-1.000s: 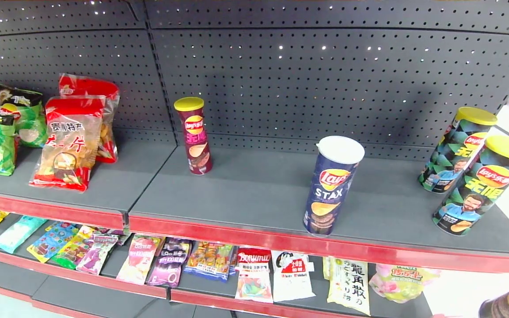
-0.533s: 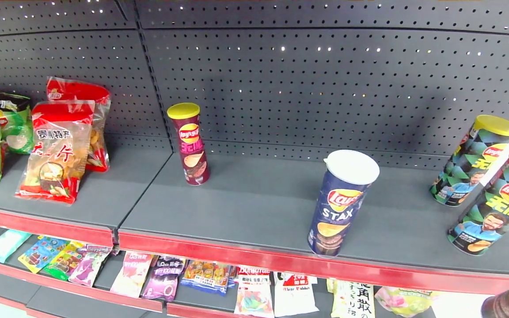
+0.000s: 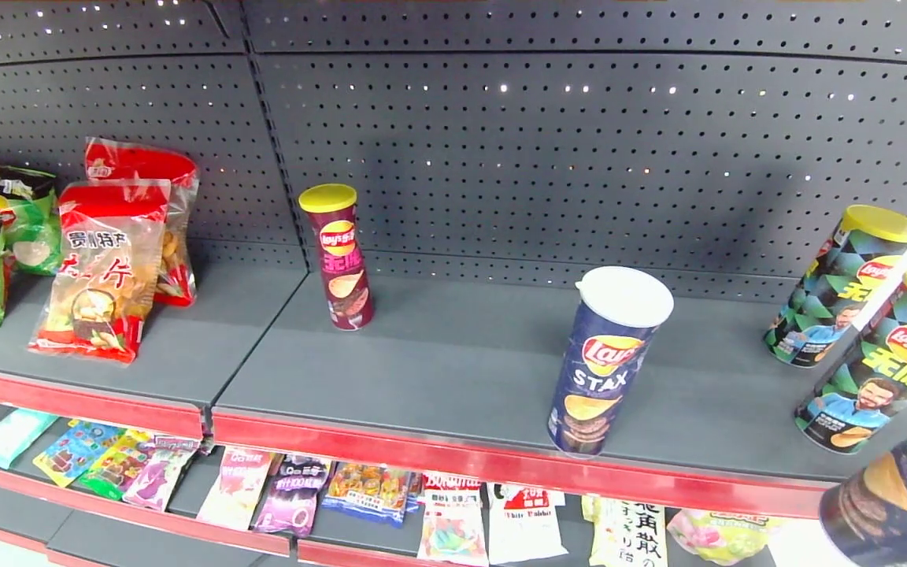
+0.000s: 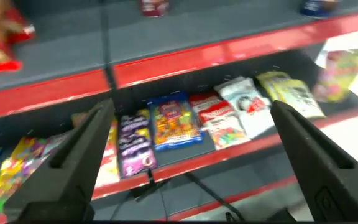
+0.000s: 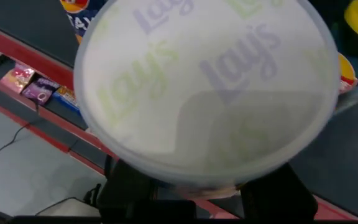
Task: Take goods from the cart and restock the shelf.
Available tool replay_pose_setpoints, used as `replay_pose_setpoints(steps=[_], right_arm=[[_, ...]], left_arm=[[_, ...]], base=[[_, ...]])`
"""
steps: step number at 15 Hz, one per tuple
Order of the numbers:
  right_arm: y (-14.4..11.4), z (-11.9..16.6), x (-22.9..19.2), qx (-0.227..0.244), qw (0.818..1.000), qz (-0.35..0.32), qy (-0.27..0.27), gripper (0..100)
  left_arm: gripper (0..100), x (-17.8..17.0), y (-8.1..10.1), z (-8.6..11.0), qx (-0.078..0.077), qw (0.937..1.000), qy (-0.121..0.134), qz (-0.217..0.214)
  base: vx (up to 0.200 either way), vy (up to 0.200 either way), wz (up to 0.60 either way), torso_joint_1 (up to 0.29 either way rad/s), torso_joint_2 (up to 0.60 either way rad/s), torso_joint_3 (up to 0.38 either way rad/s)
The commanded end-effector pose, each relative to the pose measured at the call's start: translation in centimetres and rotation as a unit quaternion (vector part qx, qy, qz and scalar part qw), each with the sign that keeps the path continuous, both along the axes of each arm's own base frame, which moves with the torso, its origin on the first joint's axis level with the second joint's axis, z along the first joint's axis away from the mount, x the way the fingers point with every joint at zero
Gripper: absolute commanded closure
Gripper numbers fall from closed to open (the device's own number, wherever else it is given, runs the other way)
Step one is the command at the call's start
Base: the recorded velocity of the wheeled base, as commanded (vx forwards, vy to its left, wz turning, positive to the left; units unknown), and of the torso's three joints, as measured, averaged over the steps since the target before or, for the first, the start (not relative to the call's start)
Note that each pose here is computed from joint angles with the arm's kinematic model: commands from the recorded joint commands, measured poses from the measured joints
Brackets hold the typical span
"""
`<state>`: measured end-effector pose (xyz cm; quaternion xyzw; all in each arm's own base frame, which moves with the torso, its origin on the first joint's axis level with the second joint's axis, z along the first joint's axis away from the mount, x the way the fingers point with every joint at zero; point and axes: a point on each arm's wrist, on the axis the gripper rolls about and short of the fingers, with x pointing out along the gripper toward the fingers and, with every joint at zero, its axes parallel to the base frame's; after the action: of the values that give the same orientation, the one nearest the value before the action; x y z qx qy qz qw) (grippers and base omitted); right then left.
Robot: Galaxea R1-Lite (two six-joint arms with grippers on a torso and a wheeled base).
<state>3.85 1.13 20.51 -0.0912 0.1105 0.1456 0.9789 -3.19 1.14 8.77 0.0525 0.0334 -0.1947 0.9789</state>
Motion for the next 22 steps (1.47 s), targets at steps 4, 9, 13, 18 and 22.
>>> replay_pose_setpoints(steps=[4,9,13,18,22], right_arm=[[1.9,0.5,5.6,0.004,0.999,0.034,0.036,100],[2.0,-0.1,5.6,0.013,0.998,0.046,0.05,100],[1.9,-0.1,5.5,0.023,0.998,0.043,0.051,100],[1.9,-0.2,5.6,0.023,0.997,0.043,0.054,100],[1.9,-0.2,5.5,0.026,0.997,0.042,0.054,100]], left_arm=[[0,0.3,-0.1,1.6,-0.021,0.9949,0.022,0.096],[0,0.4,-0.8,1.3,-0.018,0.9719,0.038,0.232],[0,0.7,-1.4,-0.7,-0.016,0.9911,-0.043,0.125],[0,0.8,-1.1,-0.7,-0.007,0.9783,-0.05,0.201],[0,0.9,-1.3,-1.2,-0.042,0.9842,-0.031,0.169]], base=[[0.0,0.0,0.0,0.0,0.0,0.0],[0.0,0.0,0.0,0.0,0.0,0.0],[0.0,0.0,0.0,0.0,0.0,0.0],[0.0,0.0,0.0,0.0,0.0,0.0],[0.0,0.0,0.0,0.0,0.0,0.0]])
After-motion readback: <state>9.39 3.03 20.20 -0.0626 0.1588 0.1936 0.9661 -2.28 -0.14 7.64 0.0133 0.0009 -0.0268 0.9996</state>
